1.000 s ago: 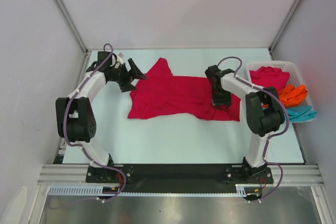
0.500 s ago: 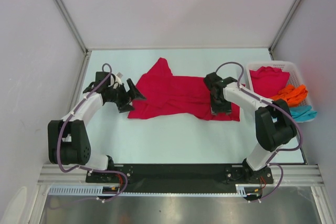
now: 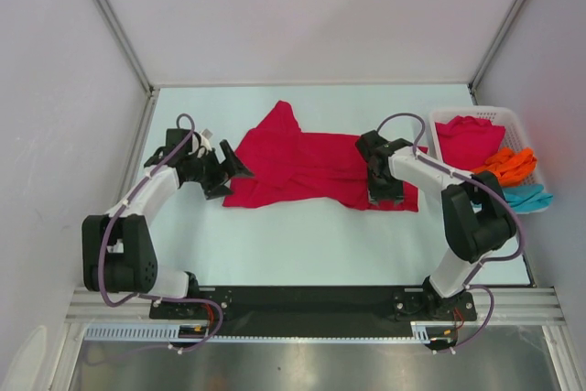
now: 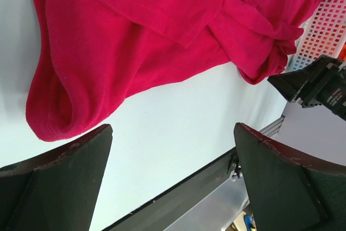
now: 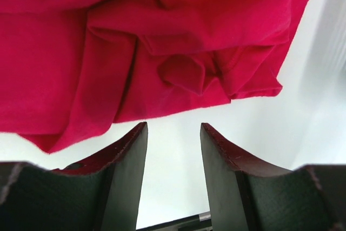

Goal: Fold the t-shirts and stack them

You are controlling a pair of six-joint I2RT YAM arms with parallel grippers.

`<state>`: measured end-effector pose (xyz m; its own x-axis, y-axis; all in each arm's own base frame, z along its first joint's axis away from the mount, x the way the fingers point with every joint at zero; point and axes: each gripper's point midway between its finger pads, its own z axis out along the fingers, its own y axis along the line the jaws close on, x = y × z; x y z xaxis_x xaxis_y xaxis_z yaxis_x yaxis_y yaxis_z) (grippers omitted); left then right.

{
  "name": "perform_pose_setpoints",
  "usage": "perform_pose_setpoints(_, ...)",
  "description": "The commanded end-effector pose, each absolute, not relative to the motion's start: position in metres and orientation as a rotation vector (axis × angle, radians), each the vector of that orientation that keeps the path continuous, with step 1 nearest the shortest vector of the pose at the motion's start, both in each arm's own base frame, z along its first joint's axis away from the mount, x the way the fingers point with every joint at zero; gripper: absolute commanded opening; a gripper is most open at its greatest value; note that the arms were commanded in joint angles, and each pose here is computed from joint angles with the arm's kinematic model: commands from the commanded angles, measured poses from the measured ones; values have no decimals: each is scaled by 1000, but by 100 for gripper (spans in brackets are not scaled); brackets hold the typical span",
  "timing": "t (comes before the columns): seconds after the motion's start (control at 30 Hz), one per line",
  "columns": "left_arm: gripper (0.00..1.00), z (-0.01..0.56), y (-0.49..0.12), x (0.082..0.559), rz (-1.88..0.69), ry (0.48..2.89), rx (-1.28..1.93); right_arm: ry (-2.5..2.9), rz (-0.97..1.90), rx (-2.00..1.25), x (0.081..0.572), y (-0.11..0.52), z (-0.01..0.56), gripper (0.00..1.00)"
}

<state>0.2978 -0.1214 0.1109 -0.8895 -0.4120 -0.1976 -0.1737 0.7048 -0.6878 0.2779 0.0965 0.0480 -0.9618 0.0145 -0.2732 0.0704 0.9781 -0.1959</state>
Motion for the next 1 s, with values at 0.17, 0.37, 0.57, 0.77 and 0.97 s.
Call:
perform_pose_setpoints(0.17, 100, 123, -116, 303, -960, 2521, -411, 2792, -422, 68, 302, 77, 47, 49)
perform_pose_setpoints(0.37, 100, 117, -116, 304, -955, 2534, -416, 2777, -451, 86, 315, 69, 45, 50)
perform_pose_setpoints(0.57, 100, 117, -116, 305, -953, 2537, -412, 2804, -450, 77, 321, 71, 30, 49)
perform_pose_setpoints(0.77, 99, 116, -116, 306, -958, 2539, -406, 2829, -409, 72, 315, 75, 22, 35)
perform_pose_setpoints(0.97, 92, 111, -117, 305, -966, 2548, -396, 2814, -424, 80, 297, 73, 37, 0)
